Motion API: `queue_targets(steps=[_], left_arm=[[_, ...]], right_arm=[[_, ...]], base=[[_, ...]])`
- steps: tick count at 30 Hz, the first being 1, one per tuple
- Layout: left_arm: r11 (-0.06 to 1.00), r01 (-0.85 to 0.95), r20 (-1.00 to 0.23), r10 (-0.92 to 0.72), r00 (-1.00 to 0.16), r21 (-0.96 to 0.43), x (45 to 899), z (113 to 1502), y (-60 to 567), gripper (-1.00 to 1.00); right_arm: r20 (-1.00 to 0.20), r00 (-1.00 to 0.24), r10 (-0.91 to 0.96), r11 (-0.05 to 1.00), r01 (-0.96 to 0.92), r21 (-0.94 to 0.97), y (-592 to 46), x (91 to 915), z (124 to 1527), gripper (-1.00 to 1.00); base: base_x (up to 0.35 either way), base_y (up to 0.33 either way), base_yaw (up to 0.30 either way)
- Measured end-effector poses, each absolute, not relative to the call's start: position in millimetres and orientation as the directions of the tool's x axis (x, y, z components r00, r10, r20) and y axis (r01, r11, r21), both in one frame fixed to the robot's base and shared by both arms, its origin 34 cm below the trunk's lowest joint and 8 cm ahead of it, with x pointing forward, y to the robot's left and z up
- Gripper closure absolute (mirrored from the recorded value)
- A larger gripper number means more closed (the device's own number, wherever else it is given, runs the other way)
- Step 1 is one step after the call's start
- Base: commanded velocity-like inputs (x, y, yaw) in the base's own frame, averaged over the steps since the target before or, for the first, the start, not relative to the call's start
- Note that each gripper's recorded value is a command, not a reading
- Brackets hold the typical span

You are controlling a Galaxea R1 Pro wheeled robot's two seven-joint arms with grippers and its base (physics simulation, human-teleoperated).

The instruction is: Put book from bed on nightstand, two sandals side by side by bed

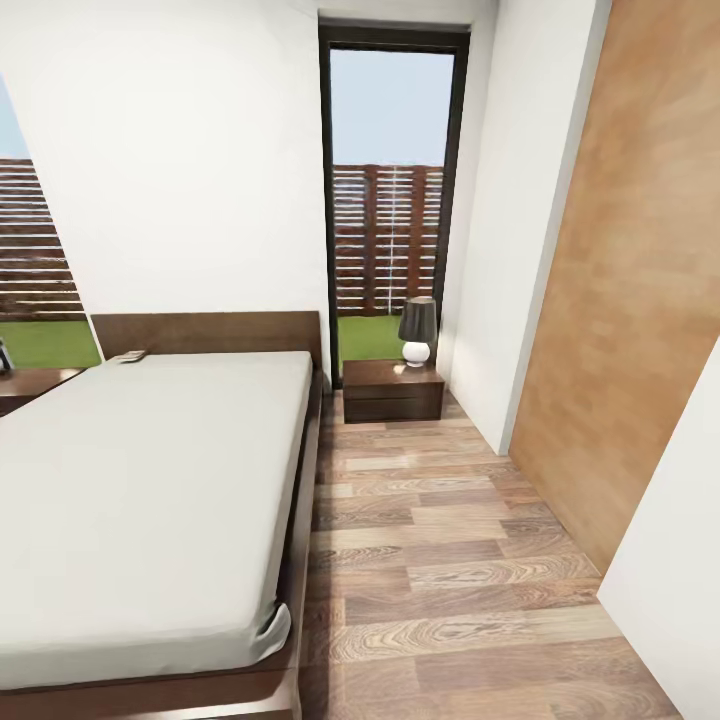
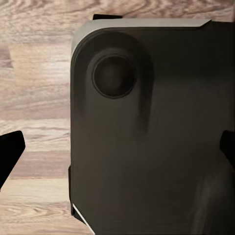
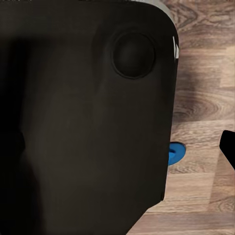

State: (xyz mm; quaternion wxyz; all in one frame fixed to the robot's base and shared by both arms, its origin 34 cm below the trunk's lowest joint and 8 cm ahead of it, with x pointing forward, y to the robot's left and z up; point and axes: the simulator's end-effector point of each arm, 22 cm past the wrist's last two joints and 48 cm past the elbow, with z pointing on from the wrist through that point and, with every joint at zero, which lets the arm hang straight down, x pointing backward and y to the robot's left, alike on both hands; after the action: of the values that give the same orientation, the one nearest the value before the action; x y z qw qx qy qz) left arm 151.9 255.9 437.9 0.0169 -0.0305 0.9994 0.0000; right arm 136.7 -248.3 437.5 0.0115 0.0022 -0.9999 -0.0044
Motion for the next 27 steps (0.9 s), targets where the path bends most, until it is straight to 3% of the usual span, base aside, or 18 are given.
queue_targets(steps=[11,27], left_arm=[[0.998,-0.059,-0.057,-0.059,-0.997,0.002,162.2,438.4,256.6,-1.0],[0.998,-0.058,-0.053,-0.058,-0.997,0.001,160.9,438.4,258.7,-1.0]], right_arm=[[0.021,-1.0,-0.001,1.0,-0.001,0.007,-248.6,137.8,437.5,-1.0],[0.023,-1.0,-0.004,1.0,-0.004,0.009,-247.5,136.7,437.5,-1.0]], base=[[0.01,0.003,0.0],[0.207,0.163,-0.059]])
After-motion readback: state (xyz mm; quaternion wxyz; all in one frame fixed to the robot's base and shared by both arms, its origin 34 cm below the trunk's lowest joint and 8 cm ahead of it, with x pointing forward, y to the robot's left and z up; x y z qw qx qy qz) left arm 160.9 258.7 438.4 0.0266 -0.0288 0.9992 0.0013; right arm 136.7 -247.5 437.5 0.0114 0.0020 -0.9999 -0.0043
